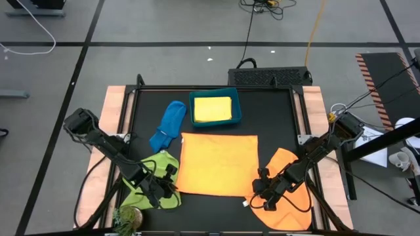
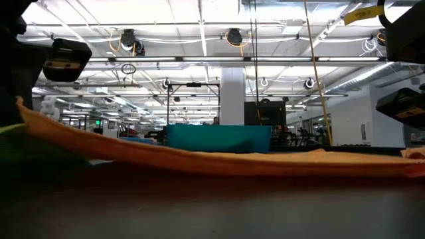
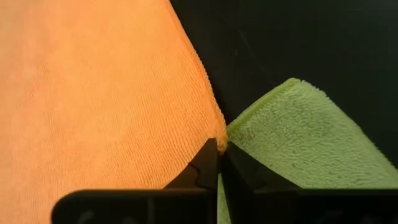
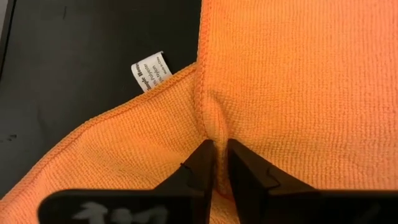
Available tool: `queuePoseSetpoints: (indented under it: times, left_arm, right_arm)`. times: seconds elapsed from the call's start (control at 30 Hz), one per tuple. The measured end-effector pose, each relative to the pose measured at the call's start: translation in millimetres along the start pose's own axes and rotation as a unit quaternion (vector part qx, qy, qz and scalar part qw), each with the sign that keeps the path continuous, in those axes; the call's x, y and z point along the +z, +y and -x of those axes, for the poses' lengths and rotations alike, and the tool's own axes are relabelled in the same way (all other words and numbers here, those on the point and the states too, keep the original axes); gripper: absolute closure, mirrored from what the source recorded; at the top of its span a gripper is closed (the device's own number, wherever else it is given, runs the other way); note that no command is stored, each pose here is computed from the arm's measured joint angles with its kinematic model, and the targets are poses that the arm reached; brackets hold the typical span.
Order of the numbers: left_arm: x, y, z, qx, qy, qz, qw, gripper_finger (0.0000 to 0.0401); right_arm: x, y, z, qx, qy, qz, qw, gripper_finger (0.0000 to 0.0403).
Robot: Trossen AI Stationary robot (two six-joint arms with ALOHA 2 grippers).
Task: Fold microfiber towels
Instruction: Fold the top orange microfiber cloth
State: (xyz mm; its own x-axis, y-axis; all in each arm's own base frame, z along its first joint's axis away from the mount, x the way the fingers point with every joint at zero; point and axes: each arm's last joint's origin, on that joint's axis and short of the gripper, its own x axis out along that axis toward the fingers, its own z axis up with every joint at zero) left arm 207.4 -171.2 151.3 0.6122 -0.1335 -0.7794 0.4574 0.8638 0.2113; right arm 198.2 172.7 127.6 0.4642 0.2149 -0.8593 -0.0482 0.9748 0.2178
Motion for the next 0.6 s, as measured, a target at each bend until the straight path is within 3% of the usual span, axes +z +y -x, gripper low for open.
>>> queuePoseSetpoints:
  times: [0.17, 0.6]
  left_arm:
    - [0.4, -1.1, 0.1, -0.022, 0.001, 0.015, 1.000, 0.0385]
    - [3.0, -0.6, -0.1, -0.024, -0.011, 0.063, 0.998, 0.0302]
  right_arm:
    - [0.2, 0.1, -0.1, 0.001, -0.001, 0.000, 1.000, 0.0360]
    - [0.4, 0.3, -0.1, 0.001, -0.003, -0.011, 1.000, 0.0360]
